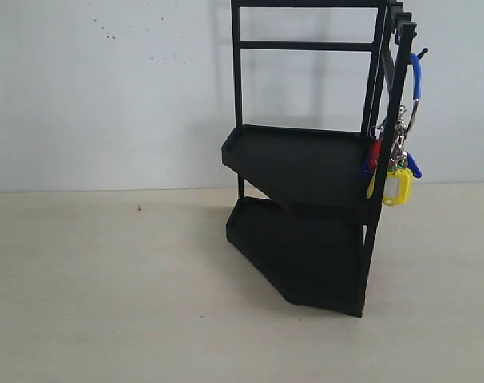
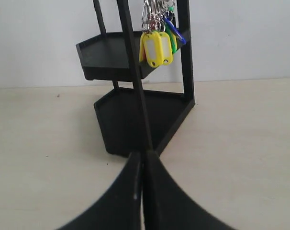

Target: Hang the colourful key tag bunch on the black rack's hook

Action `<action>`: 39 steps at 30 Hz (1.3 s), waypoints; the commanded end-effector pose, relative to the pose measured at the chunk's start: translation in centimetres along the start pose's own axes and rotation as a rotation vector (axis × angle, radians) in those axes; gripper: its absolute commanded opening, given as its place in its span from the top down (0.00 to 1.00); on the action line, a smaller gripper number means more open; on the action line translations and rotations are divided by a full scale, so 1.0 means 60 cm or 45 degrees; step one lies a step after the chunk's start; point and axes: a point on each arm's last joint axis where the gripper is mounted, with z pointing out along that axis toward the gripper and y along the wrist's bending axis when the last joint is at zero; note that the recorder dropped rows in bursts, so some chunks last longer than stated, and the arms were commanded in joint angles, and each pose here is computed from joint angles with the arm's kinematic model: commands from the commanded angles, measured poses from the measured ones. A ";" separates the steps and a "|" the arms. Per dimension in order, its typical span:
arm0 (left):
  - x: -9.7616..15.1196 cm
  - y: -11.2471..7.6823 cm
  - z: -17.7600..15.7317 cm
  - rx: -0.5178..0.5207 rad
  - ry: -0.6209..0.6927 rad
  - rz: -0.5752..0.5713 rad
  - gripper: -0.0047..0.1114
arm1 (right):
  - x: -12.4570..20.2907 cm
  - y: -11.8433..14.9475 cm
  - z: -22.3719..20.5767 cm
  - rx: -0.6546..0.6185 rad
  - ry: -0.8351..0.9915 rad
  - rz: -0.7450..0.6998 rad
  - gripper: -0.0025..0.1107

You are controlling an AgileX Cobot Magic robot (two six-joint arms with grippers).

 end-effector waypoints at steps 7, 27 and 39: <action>0.000 0.000 0.000 -0.002 -0.009 0.011 0.92 | 0.019 -0.013 -0.002 0.111 0.159 0.062 0.98; 0.000 0.000 0.000 -0.002 -0.009 0.011 0.92 | 0.018 -0.020 -0.003 0.221 0.136 0.090 0.98; 0.000 0.000 0.000 -0.002 -0.009 0.011 0.92 | 0.018 -0.020 -0.003 0.217 0.136 0.100 0.98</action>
